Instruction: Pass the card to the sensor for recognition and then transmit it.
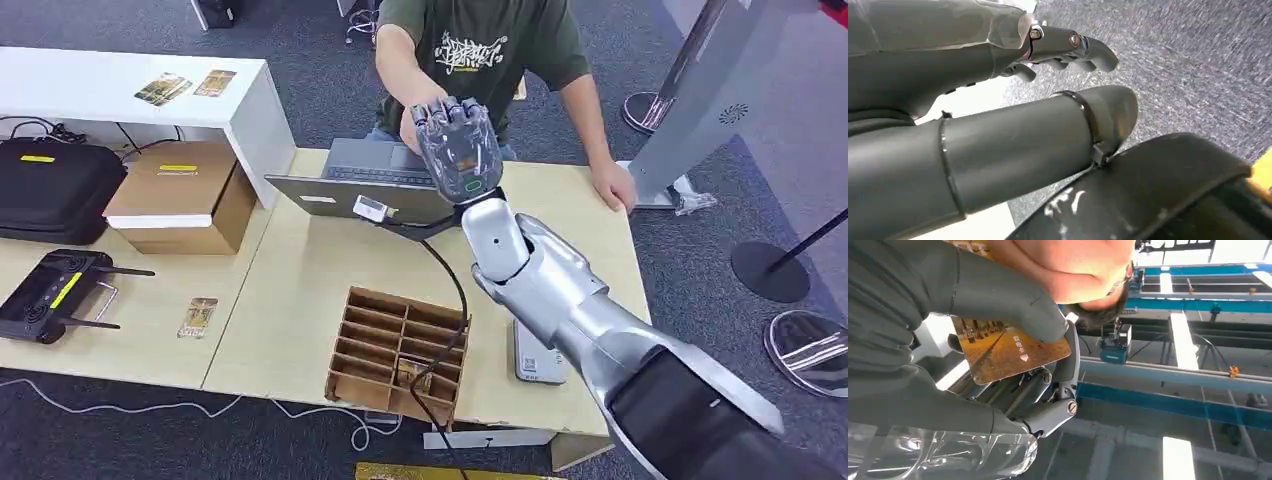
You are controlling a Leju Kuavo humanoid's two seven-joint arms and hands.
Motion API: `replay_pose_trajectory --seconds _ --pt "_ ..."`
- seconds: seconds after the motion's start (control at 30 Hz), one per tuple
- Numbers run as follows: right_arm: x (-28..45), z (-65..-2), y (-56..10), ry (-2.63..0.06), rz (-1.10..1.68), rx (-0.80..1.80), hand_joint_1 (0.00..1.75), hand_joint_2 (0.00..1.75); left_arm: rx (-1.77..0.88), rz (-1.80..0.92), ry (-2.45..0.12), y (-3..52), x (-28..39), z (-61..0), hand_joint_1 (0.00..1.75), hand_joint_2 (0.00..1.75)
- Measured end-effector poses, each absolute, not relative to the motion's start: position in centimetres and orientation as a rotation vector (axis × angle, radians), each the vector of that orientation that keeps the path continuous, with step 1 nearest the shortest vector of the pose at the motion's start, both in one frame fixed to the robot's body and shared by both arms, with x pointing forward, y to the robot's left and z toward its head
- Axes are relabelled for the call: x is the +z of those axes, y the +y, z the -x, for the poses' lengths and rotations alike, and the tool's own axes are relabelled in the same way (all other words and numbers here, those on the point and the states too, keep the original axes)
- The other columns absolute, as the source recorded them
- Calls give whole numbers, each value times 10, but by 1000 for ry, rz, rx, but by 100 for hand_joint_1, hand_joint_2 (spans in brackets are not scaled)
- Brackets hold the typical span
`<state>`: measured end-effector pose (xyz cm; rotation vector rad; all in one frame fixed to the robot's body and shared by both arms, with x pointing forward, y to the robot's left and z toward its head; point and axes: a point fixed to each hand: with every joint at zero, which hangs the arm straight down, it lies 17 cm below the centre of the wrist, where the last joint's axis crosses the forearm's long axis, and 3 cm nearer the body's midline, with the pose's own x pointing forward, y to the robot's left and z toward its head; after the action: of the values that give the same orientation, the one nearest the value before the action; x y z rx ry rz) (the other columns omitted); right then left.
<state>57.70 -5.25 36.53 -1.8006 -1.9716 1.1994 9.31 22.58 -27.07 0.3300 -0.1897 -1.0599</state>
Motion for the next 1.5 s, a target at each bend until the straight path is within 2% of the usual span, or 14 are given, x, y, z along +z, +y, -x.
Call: replay_pose_trajectory --seconds 0.4,0.43,0.47,1.03,1.5 --pt "363 -585 -50 -1936 1818 1249 175 175 -1071 -345 -211 226 -270 -97 0 0" --pt "363 -585 -50 -1934 1817 1251 68 175 -1071 -346 -212 226 -270 -98 0 0" --pt "362 -585 -49 -1933 1817 1253 0 175 -1071 -346 -213 226 -270 -97 0 0" --pt "356 -587 -45 -1904 1807 1289 0 175 -1068 -353 -219 227 -270 -96 0 0" --pt "371 -582 -52 -1934 1826 1160 0 175 -1074 -353 -216 227 -270 -96 0 0"
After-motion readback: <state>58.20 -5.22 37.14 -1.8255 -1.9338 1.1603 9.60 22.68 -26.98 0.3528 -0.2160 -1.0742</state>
